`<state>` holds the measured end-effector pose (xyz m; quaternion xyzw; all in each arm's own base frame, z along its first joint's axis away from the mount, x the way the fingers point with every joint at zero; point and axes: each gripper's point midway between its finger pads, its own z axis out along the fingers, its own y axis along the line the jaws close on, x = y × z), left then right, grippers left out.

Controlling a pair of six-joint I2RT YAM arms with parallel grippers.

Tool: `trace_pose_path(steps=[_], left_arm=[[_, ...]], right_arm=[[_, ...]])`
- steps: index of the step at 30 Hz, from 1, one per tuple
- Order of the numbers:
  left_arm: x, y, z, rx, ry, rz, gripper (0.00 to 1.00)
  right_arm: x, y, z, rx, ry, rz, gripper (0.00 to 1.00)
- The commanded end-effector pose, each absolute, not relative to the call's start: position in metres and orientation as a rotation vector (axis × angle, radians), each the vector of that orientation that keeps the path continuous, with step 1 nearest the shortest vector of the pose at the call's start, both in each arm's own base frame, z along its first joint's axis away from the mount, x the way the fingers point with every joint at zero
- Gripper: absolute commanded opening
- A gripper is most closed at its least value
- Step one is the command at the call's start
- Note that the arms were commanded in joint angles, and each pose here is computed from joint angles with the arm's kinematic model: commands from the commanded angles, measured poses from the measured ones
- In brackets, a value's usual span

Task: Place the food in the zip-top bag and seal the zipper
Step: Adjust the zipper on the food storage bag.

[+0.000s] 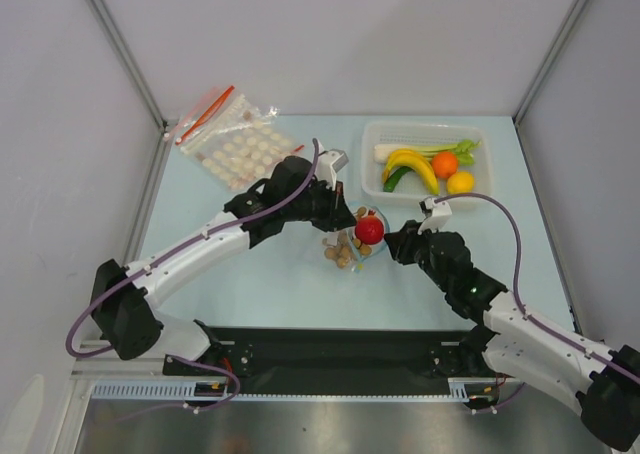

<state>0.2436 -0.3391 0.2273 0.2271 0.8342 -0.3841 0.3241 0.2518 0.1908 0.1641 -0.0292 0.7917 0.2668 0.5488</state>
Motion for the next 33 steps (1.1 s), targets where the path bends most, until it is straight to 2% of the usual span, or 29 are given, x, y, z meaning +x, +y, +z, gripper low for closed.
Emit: trace_pose_path(steps=[1, 9, 12, 14, 15, 27, 33], left_arm=[[0.25, -0.335, 0.263, 0.536, 2.064, -1.054, 0.0], [0.25, -0.331, 0.269, 0.512, 2.031, -1.076, 0.0], [0.25, -0.333, 0.265, 0.517, 2.042, -1.086, 0.0], [0.251, -0.336, 0.262, 0.524, 2.049, -1.091, 0.0], [0.25, -0.337, 0.261, 0.529, 2.054, -1.097, 0.0], [0.255, -0.352, 0.214, 0.601, 2.236, -0.977, 0.01], [0.246, -0.367, 0.199, 0.671, 2.281, -0.934, 0.01]], right_arm=[[0.261, 0.197, 0.191, -0.028, 1.815, 0.671, 0.31], [0.261, 0.21, 0.185, -0.063, 1.841, 0.722, 0.29], [0.258, 0.214, 0.187, -0.073, 1.838, 0.752, 0.2], [0.26, 0.214, 0.193, -0.06, 1.829, 0.75, 0.03], [0.26, 0.212, 0.189, -0.045, 1.859, 0.732, 0.0], [0.257, 0.19, 0.217, 0.004, 1.889, 0.606, 0.0], [0.252, 0.219, 0.21, -0.089, 1.905, 0.692, 0.0]])
